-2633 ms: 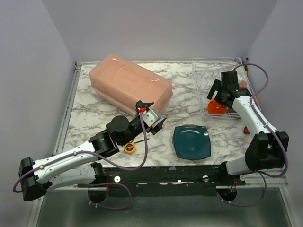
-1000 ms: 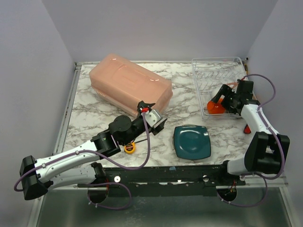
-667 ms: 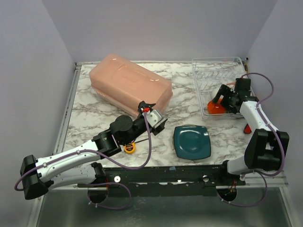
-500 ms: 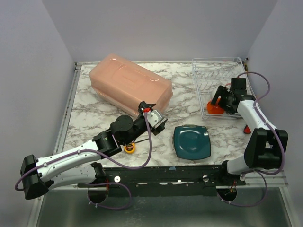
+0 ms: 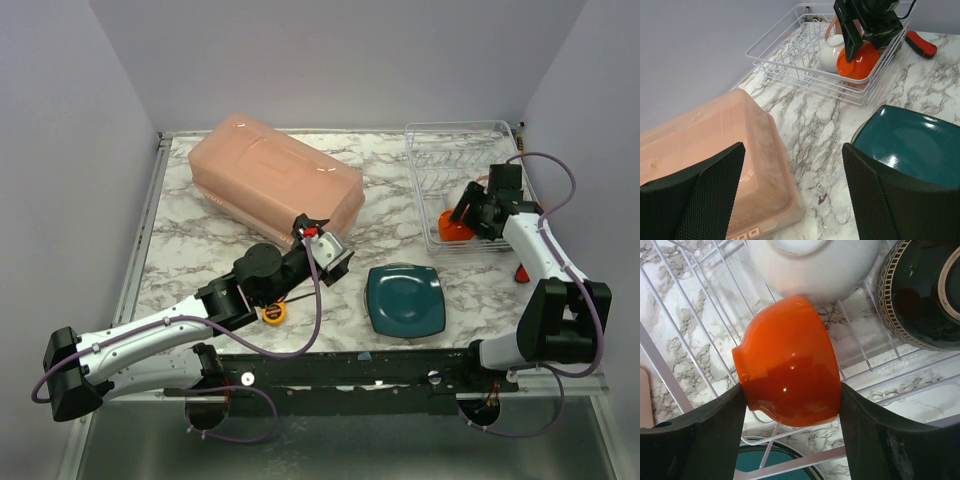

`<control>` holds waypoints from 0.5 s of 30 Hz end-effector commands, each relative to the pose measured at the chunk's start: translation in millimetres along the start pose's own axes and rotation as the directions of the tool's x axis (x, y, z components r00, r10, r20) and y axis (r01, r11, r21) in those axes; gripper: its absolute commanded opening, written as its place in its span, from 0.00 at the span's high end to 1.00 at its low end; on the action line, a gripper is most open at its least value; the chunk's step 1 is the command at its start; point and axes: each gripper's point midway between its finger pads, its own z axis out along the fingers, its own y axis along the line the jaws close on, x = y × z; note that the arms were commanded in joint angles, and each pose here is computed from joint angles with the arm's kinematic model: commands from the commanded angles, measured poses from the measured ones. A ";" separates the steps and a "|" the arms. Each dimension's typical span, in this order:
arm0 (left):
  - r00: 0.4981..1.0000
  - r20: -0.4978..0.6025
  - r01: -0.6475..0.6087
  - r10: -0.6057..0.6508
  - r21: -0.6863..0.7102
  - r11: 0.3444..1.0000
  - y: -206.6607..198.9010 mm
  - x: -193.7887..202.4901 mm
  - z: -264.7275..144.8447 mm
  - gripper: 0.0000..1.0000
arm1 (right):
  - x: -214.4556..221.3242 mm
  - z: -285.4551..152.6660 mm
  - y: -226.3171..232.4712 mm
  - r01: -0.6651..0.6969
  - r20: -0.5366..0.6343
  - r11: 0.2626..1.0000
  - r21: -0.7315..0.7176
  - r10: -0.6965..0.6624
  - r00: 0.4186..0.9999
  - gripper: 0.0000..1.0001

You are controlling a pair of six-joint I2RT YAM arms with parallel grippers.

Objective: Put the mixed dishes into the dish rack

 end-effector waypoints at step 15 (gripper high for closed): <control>1.000 0.023 -0.006 0.006 0.015 1.000 -1.9 -9.7 0.6 0.21 | 5.0 -20.5 44.0 -0.112 -0.052 0.960 -0.258 0.102 0.993 0.69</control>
